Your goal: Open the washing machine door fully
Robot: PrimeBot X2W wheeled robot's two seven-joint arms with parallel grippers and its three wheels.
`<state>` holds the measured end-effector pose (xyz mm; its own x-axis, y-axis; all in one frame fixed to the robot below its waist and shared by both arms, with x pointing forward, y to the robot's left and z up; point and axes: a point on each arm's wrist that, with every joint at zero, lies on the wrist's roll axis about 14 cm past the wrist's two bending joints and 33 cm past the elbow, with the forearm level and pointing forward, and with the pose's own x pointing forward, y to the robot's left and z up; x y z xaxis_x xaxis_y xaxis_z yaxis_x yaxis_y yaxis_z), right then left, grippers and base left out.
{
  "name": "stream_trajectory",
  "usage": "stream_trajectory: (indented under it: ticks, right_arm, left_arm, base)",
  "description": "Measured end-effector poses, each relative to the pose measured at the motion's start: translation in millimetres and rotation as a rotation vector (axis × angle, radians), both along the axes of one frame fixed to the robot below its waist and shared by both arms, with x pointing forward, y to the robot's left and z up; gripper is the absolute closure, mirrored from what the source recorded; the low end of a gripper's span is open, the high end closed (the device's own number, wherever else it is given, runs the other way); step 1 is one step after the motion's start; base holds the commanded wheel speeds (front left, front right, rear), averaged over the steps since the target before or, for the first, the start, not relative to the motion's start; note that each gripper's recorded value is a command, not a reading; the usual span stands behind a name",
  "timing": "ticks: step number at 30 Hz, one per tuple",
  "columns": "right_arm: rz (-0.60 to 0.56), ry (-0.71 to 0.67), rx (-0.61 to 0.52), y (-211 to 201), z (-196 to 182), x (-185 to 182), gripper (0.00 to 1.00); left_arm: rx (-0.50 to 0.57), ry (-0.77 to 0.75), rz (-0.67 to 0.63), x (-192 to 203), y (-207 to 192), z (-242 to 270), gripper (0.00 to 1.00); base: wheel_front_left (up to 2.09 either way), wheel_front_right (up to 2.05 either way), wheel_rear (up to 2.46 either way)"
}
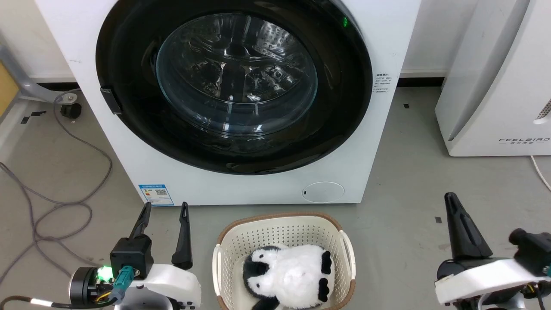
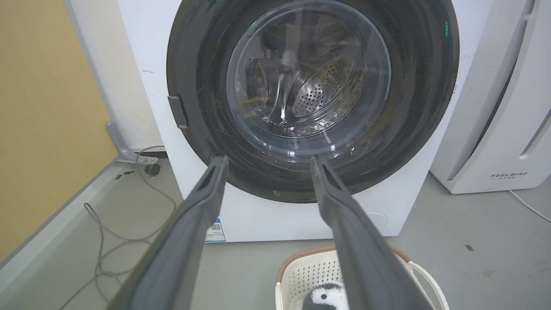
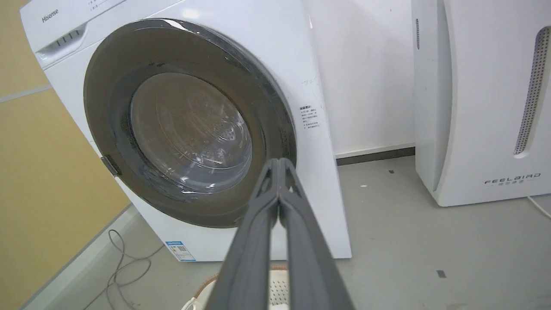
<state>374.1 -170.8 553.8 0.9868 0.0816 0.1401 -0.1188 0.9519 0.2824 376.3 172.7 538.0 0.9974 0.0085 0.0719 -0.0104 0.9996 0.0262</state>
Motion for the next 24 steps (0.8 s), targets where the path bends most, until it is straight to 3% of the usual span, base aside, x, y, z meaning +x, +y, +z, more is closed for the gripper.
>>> stream_trajectory:
  ticks: [15,24]
  right_arm:
    - [0.014,0.003,0.523,-7,-2,0,1.0]
    - [0.001,0.083,0.74,-18,-21,8,1.0]
  left_arm:
    - [-0.01,-0.03,0.003,1,-1,3,0.0]
    - [-0.014,-0.037,0.013,3,-1,2,0.0]
  base:
    - [0.0,0.0,0.0]
    - [0.0,0.0,0.0]
